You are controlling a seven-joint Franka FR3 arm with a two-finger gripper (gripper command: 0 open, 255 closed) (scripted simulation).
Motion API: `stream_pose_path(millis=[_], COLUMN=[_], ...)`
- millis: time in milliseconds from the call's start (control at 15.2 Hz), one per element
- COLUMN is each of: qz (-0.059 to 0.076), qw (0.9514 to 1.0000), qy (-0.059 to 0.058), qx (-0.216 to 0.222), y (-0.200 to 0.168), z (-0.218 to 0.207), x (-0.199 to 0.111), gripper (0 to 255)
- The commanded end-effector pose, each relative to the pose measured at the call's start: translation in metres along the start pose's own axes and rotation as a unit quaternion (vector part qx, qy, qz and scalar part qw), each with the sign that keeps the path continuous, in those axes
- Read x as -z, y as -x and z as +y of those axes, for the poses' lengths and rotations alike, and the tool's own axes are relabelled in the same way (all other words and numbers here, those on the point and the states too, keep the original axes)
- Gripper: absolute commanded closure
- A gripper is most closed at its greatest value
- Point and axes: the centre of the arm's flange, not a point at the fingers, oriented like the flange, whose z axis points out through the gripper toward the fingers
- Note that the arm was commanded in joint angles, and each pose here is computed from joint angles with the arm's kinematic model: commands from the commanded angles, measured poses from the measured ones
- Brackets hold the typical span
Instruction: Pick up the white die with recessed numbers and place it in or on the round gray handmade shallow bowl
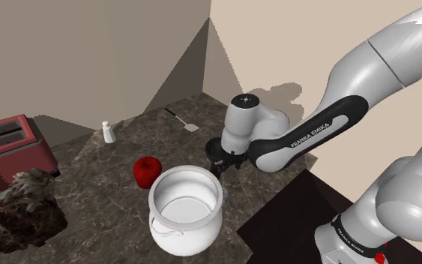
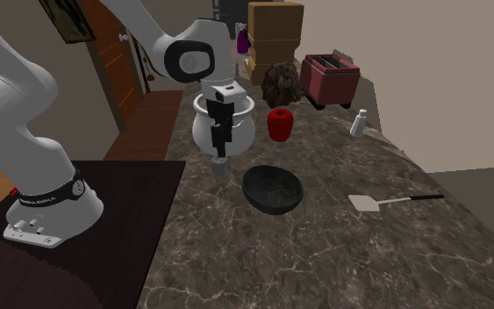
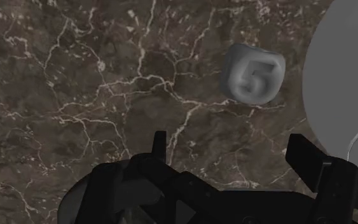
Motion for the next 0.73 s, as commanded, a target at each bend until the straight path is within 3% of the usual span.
stream_pose_path(millis=[0, 66, 132, 198, 330, 462, 528, 660], qz=[-0.037, -0.037, 0.002, 0.002, -0.018, -0.038, -0.041, -0.041], qw=[0.9982, 0.9982, 1.0, 1.0, 0.9954, 0.9818, 0.9787, 0.9787], qy=[-0.047, -0.047, 0.006, 0.006, -0.018, -0.041, -0.045, -0.045], qx=[0.008, 0.008, -0.002, -0.002, -0.092, -0.181, -0.196, -0.196], y=[0.023, 0.024, -0.007, -0.007, 0.002, 0.01, 0.011, 0.012], z=[-0.023, -0.023, 0.002, 0.002, -0.004, -0.012, -0.014, -0.015], x=[-0.077, -0.082, -0.003, -0.003, -0.021, -0.037, -0.04, -0.05], gripper=[0, 0, 0, 0, 0, 0, 0, 0])
